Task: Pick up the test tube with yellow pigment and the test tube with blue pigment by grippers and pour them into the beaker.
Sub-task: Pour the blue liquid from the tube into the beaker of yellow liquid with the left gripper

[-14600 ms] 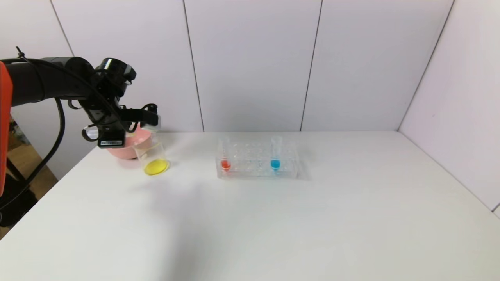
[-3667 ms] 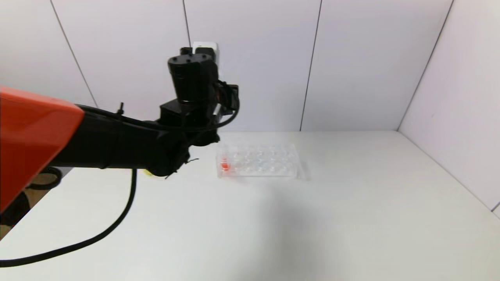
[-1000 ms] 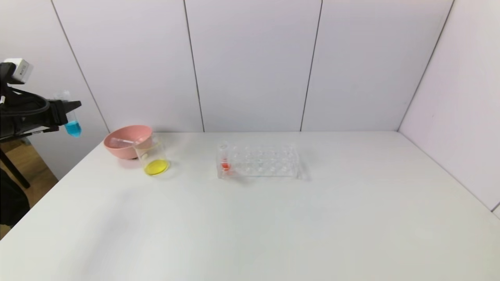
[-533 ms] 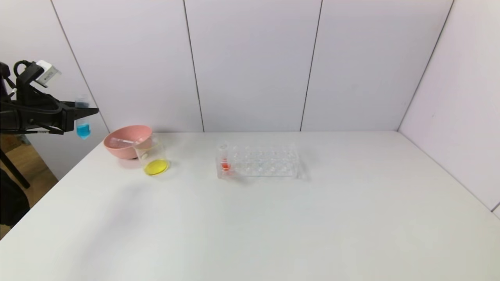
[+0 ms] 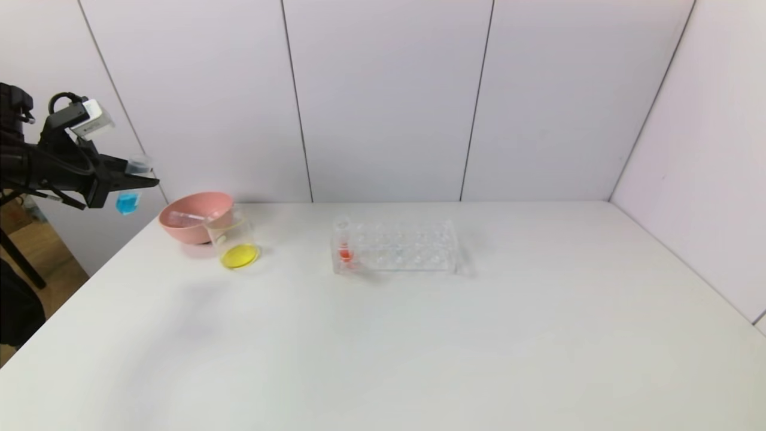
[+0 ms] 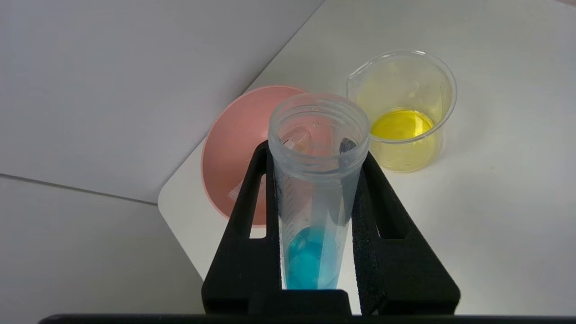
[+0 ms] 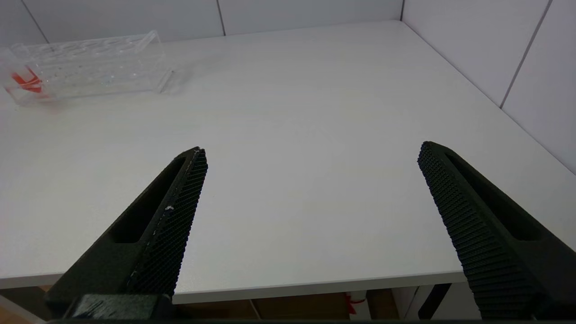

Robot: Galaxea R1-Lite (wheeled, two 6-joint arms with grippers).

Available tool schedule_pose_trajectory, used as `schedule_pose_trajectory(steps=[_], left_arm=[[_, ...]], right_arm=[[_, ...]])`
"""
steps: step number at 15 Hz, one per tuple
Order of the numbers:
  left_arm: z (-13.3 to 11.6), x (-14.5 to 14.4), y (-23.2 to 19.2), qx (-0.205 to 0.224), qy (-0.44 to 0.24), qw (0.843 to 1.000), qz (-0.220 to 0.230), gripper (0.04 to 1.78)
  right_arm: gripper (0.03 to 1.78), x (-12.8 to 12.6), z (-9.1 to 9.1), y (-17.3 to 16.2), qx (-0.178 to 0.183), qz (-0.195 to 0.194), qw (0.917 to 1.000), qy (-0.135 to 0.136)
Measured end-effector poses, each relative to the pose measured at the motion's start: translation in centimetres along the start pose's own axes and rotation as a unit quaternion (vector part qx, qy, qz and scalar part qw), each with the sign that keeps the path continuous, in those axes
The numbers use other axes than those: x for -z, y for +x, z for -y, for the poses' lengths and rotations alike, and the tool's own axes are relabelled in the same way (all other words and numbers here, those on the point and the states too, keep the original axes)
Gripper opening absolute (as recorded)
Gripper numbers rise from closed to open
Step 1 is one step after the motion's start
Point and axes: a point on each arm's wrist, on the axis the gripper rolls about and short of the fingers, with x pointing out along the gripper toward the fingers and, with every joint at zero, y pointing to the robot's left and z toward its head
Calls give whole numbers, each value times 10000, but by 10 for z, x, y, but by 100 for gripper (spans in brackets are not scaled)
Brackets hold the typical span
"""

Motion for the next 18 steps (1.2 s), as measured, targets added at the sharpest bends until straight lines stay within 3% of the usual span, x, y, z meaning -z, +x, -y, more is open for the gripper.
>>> schedule_pose_trajectory(steps=[6, 18], left_arm=[[-6, 16, 20, 456, 651, 9964, -292, 46], [8, 2, 62, 375, 1428, 9810, -1261, 46]], right_arm=[[171, 0, 0, 0, -2, -3, 10000, 1], [171, 0, 0, 0, 0, 0, 10000, 0]])
